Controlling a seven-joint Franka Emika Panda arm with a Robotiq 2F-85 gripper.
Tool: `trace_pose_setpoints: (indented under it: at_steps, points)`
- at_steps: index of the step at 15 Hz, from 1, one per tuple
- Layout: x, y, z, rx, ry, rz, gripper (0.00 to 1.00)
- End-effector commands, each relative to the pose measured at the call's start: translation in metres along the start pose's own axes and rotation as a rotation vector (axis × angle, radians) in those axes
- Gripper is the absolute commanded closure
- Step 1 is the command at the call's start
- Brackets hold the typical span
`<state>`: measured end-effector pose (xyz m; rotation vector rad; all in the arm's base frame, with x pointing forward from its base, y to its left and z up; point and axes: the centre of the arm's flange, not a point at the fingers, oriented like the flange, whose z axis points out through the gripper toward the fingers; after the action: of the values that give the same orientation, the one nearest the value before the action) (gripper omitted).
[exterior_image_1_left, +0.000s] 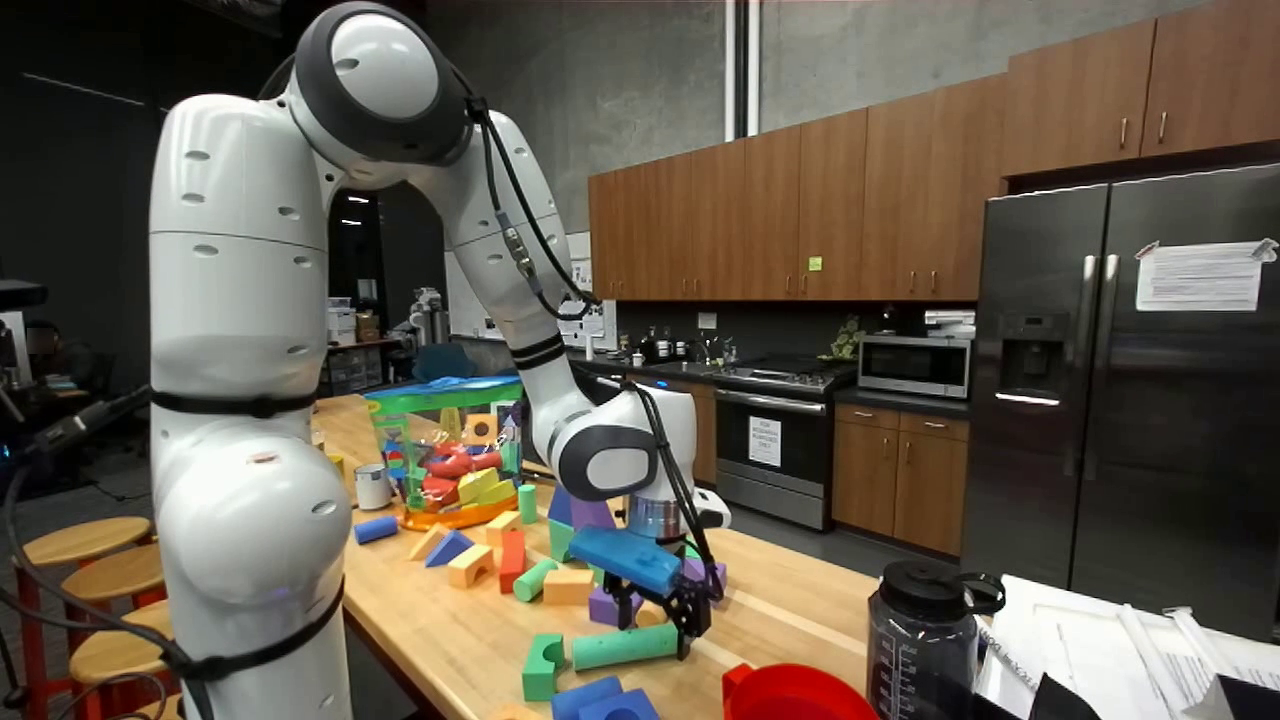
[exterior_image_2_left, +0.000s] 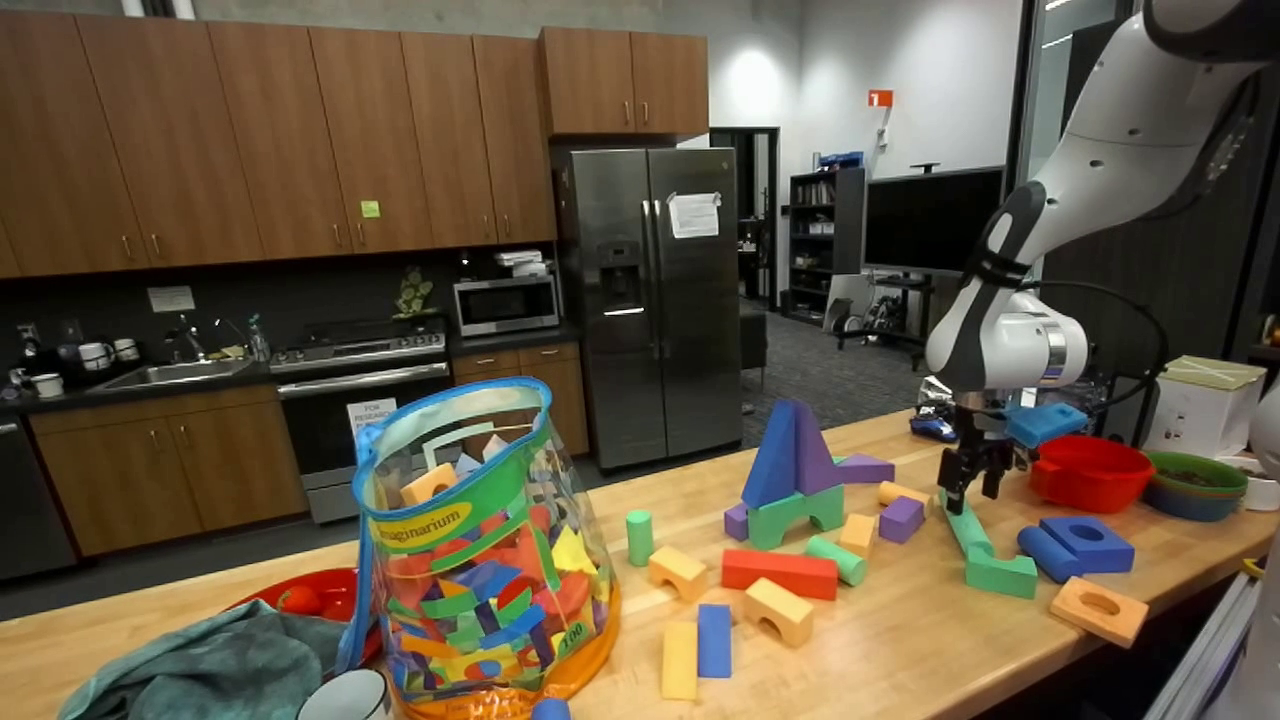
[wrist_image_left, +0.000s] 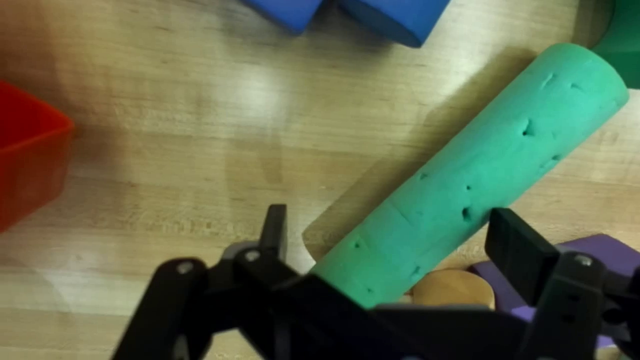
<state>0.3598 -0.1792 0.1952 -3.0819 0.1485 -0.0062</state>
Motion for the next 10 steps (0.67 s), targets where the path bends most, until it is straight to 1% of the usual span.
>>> trace_pose_setpoints:
  at_steps: [1, 5, 8, 9, 10]
  points:
    - [-0.0072, 0.0056, -0.0068, -0.034, 0.052, 0.001, 0.00]
    - [-0.0057, 0.0094, -0.0095, -0.078, 0.116, 0.011, 0.00]
    - [-0.0073, 0.0112, -0.0106, -0.102, 0.135, 0.022, 0.00]
    - [-0.0069, 0.0125, -0.0103, -0.128, 0.159, 0.037, 0.00]
    - [-0.0077, 0.0138, -0.0113, -0.122, 0.154, 0.014, 0.00]
